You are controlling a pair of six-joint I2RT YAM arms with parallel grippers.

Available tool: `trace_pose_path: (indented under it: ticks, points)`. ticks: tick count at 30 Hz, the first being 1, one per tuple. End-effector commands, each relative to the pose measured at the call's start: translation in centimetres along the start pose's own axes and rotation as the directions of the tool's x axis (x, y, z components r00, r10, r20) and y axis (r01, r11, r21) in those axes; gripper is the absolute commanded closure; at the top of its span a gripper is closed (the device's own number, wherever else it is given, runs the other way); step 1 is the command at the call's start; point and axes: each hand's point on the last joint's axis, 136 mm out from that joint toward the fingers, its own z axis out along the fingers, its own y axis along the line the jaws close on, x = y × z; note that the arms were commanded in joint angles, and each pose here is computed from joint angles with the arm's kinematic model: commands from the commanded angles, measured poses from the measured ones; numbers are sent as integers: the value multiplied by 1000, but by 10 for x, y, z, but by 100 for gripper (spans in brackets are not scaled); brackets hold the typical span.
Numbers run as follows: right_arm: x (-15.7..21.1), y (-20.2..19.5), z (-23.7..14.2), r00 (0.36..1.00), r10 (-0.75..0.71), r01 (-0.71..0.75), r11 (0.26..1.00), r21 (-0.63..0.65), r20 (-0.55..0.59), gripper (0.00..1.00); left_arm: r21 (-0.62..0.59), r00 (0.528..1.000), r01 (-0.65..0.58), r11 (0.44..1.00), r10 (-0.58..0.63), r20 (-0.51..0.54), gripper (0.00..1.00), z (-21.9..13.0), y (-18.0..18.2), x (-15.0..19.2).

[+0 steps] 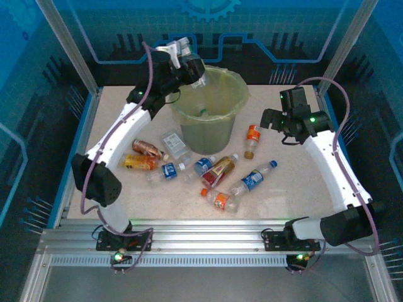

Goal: Put the plastic bottles in the bin

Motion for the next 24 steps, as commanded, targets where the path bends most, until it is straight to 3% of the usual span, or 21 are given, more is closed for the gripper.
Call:
trace_pose_path:
  ticks: [1,12,24]
  points:
    - [12,-18,-7,999,26,-25,998,52,-18,0,40,993,-100,994,102,-58,74,13,-13,15]
    - [74,-34,7,985,65,-53,996,79,-162,0,66,948,-251,966,259,-187,69,46,-10,77]
    - [123,-31,24,959,154,-154,988,21,-239,0,45,925,-268,962,270,-267,61,66,15,115]
